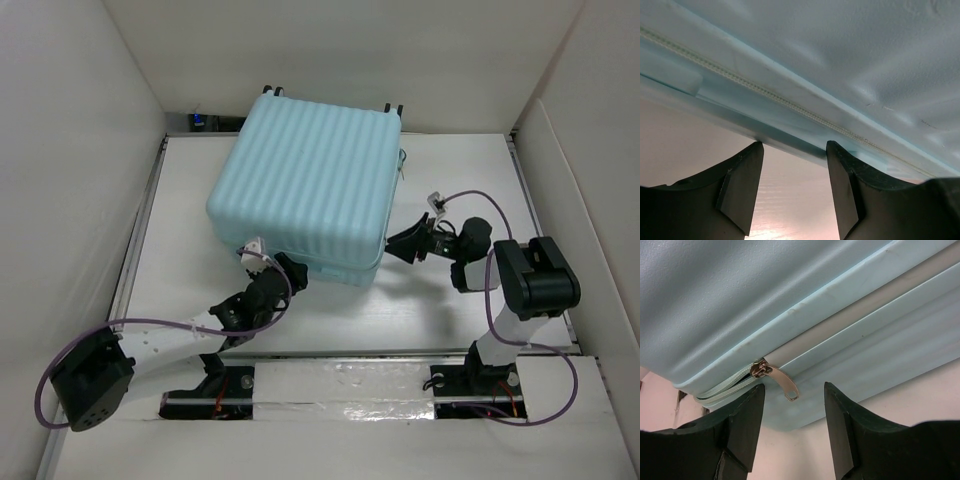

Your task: Pack the luggage

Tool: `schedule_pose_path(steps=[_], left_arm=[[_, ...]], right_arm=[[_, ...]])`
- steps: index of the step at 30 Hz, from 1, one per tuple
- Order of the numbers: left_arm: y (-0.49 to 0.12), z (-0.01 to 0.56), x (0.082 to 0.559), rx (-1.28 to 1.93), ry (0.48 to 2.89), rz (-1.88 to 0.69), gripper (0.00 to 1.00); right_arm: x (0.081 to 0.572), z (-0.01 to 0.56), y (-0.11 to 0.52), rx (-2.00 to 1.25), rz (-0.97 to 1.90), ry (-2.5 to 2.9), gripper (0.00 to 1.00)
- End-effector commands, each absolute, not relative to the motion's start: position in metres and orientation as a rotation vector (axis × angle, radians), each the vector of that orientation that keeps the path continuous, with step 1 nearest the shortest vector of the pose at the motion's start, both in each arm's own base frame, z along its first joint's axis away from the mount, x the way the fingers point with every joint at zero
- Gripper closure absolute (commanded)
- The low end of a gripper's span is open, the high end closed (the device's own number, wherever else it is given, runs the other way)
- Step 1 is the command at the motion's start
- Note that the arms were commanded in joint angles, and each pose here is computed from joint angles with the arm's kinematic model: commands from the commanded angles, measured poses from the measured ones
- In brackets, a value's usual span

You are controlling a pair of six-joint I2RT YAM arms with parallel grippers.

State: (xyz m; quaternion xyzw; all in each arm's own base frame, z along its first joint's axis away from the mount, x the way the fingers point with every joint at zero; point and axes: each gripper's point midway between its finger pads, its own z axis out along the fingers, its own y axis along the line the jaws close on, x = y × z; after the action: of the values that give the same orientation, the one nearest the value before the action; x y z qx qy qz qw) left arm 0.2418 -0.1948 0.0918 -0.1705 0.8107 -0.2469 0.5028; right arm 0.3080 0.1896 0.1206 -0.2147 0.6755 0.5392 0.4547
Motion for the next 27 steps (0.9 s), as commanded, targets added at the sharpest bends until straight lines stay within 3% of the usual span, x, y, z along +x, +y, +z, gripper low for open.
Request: schedule_pose_path(steps=[1,7,12,17,27], left_arm=[[-0.205,0.099,0.248,-0.38,1.937,-0.646,0.5],[-0.213,0.093,0.252,-0.367,1.953,-0.642,0.5],[-0.214,0.092,0.253,-0.362,1.951,-0.642,0.5],[-0.217,0.086,0.253,-0.359,1.959,-0.652,0.51],[-0.223,0.085,0.254,-0.347,1.955,-0.645,0.52]], right_arm=[[0.316,0.159,0.195,-0.704,1.258,1.437,0.43],[0.305,0.157,0.21,-0.76,1.332,1.433,0.45],[0.291,0.165,0.211,-0.768,1.362,1.361,0.55],[0.285,0.164,0.222,-0.768,1.402,1.36,0.75],[0.28,0.175,0.213,-0.695,1.317,1.365,0.96]])
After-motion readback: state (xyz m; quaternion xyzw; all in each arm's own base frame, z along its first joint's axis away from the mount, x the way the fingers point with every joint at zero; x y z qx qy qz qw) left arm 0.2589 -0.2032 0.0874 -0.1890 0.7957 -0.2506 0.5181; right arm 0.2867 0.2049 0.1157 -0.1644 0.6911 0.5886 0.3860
